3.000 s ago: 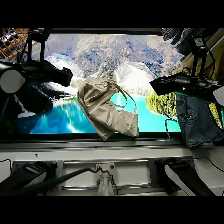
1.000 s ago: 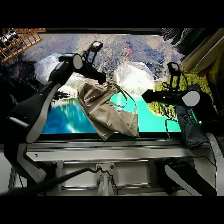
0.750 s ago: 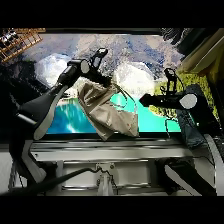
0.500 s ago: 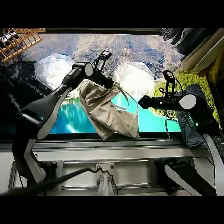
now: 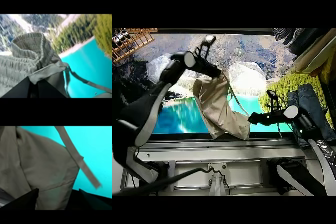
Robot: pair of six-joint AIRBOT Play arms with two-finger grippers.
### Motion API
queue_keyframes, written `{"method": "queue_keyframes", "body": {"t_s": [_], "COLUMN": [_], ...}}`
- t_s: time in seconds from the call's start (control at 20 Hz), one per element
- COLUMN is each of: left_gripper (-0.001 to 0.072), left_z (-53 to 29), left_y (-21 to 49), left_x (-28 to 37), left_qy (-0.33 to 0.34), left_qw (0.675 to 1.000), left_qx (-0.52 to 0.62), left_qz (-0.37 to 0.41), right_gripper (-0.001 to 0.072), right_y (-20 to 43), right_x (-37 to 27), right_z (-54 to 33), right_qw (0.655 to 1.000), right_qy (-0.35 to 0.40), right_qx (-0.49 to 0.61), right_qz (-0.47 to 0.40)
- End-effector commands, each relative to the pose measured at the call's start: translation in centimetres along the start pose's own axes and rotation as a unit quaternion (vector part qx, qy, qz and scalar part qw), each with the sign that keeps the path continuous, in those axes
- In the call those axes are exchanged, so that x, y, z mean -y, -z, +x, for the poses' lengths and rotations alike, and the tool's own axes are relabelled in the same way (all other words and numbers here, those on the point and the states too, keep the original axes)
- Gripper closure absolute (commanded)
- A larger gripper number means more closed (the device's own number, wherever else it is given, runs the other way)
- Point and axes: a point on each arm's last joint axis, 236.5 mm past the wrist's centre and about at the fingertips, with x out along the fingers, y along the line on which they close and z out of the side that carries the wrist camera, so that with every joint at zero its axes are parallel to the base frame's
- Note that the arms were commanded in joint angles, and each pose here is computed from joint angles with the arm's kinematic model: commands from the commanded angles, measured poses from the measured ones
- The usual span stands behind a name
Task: Fold the clothes and pants, and hang the long-sleeved shirts on hangers.
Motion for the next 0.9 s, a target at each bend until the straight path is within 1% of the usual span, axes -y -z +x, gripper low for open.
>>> {"method": "queue_keyframes", "body": {"t_s": [0.0, 0.05, 0.15, 0.25, 0.4, 0.55, 0.75, 0.85], "left_gripper": [0.0694, 0.0694, 0.0694, 0.0694, 0.0694, 0.0694, 0.0694, 0.0694], "left_z": [-5.2, -6.0, -7.0, -7.2, -7.2, -7.2, -7.2, -7.2], "left_y": [-3.2, -3.7, -4.2, -4.2, -3.8, -3.8, -3.8, -3.8], "left_x": [1.2, 1.7, 2.5, 2.8, 2.9, 2.9, 2.9, 2.9], "left_qy": [-0.002, 0.0, 0.002, 0.004, 0.006, 0.006, 0.006, 0.007], "left_qw": [0.999, 0.998, 0.998, 0.997, 0.998, 0.998, 0.998, 0.998], "left_qx": [0.05, 0.057, 0.066, 0.066, 0.057, 0.056, 0.057, 0.057], "left_qz": [0.014, 0.018, 0.024, 0.026, 0.026, 0.028, 0.028, 0.027], "right_gripper": [0.0133, 0.011, 0.0033, 0.0034, 0.0043, 0.0047, 0.0064, 0.0065], "right_y": [1.1, 0.8, 1.1, 2.4, 6.0, 7.8, 5.3, 4.2], "right_x": [0.8, 0.2, -0.1, 0.0, -0.5, -1.1, -2.9, -3.1], "right_z": [1.8, 1.9, 2.1, 2.4, 2.9, 3.8, 4.2, 4.6], "right_qw": [1.0, 1.0, 0.999, 0.999, 0.994, 0.988, 0.979, 0.975], "right_qy": [-0.007, -0.021, -0.03, -0.032, -0.05, -0.078, -0.134, -0.145], "right_qx": [0.005, 0.011, 0.008, -0.015, -0.074, -0.083, -0.025, -0.009], "right_qz": [0.007, 0.002, 0.005, 0.027, 0.069, 0.109, 0.15, 0.169]}}
